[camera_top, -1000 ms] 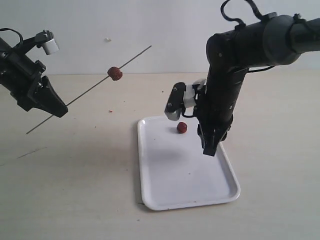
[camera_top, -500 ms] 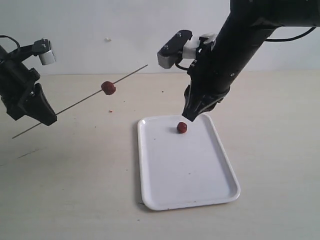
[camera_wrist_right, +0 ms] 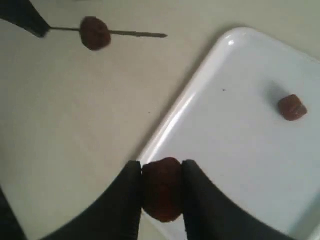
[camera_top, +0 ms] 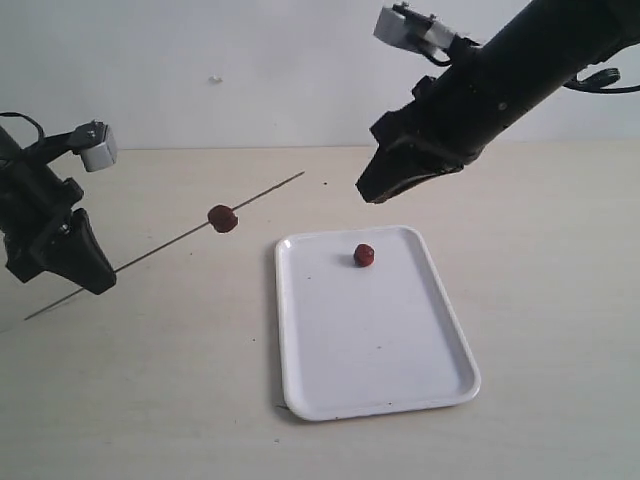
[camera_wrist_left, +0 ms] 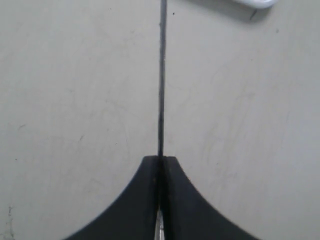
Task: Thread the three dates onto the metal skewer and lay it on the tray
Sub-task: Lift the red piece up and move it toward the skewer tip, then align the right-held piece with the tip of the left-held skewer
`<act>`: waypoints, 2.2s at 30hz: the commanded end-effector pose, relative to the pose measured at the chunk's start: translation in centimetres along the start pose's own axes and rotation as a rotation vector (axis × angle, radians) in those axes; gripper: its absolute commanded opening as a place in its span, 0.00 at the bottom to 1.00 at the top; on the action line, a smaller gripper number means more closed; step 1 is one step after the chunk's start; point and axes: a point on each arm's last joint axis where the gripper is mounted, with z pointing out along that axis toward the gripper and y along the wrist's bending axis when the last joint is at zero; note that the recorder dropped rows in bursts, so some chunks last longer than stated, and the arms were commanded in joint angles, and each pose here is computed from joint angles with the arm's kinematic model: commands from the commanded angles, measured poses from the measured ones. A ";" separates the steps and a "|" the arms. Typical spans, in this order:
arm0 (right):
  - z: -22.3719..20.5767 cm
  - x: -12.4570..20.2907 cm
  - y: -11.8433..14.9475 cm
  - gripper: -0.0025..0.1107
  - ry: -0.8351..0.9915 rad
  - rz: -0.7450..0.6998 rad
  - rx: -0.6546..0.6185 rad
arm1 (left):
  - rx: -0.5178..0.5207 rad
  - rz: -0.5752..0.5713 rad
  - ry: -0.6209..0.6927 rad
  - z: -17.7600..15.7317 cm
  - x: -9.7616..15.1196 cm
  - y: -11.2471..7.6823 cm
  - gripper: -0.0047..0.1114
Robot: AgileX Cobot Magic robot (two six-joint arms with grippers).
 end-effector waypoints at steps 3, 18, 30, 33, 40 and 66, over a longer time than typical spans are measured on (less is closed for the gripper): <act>-1.0 -0.3 0.5 0.26 -0.045 0.229 -0.111 | 0.025 0.003 -0.094 0.2 -0.6 -0.3 0.04; -1.1 0.2 1.0 0.26 0.014 0.199 -0.159 | 0.120 0.066 -0.164 2.5 0.5 -1.8 0.04; -1.9 -0.1 2.1 0.26 -0.066 -0.228 -0.200 | 0.159 0.061 -0.169 3.5 1.1 -2.5 0.04; -2.0 -0.2 2.2 0.26 -0.079 -0.220 -0.212 | 0.171 0.069 -0.184 3.8 1.3 -2.8 0.04; -2.0 -0.4 2.4 0.26 -0.103 -0.197 -0.235 | 0.174 0.065 -0.195 3.9 1.3 -2.9 0.04; -2.0 -0.3 2.4 0.26 -0.097 -0.234 -0.226 | 0.202 0.137 -0.250 4.9 1.7 -3.7 0.04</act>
